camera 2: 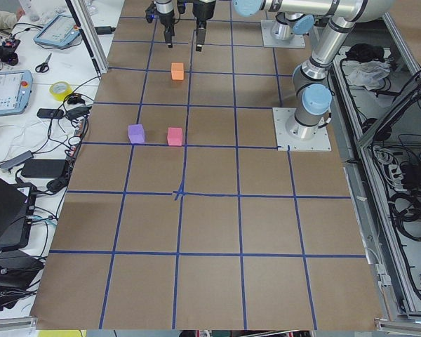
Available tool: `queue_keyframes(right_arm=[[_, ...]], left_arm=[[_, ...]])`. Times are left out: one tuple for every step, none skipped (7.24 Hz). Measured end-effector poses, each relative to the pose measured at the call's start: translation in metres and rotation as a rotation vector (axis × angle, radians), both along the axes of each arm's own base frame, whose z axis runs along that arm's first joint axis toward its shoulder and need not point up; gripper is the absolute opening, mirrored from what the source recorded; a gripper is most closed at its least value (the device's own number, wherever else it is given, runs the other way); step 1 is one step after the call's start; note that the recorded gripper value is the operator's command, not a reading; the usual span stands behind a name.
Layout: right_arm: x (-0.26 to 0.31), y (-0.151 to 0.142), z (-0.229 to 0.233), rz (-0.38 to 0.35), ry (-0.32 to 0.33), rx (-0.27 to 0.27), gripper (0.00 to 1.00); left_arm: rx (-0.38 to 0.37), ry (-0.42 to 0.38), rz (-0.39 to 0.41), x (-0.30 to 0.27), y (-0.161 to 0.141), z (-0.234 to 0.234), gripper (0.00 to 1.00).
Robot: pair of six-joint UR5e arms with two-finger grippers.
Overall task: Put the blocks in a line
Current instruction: 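Open the right gripper and raise it away from the orange cube, then move the left gripper over the orange cube and grasp it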
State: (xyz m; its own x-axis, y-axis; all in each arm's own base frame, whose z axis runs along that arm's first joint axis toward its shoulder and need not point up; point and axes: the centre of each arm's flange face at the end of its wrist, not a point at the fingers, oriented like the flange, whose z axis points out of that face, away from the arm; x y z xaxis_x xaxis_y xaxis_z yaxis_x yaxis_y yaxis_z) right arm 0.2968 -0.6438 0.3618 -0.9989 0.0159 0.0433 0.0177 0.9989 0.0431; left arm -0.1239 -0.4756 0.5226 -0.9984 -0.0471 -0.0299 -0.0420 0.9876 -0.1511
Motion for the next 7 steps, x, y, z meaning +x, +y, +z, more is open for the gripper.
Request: queue_keyframes(right_arm=[[-0.033,0.013,0.045,0.028,0.0,-0.01,1.0],[-0.066,0.033,0.084,0.054,-0.001,-0.016,1.0],[-0.096,0.058,0.113,0.073,-0.007,-0.027,1.0],[-0.115,0.088,0.133,0.079,-0.017,-0.048,1.0],[-0.124,0.111,0.141,0.082,-0.023,-0.064,1.0],[-0.129,0.121,0.142,0.082,-0.024,-0.078,1.0],[-0.13,0.125,0.143,0.083,-0.024,-0.091,1.0]], left_arm=[[-0.001,-0.006,0.028,-0.001,-0.009,-0.005,1.0],[-0.006,0.001,0.063,-0.009,-0.022,-0.016,1.0],[-0.008,0.008,0.081,-0.03,-0.035,-0.033,1.0],[-0.019,0.014,0.08,-0.062,-0.047,-0.051,1.0],[-0.03,0.023,0.072,-0.089,-0.06,-0.069,1.0],[-0.037,0.033,0.068,-0.112,-0.077,-0.09,1.0],[-0.035,0.04,0.066,-0.135,-0.092,-0.119,1.0]])
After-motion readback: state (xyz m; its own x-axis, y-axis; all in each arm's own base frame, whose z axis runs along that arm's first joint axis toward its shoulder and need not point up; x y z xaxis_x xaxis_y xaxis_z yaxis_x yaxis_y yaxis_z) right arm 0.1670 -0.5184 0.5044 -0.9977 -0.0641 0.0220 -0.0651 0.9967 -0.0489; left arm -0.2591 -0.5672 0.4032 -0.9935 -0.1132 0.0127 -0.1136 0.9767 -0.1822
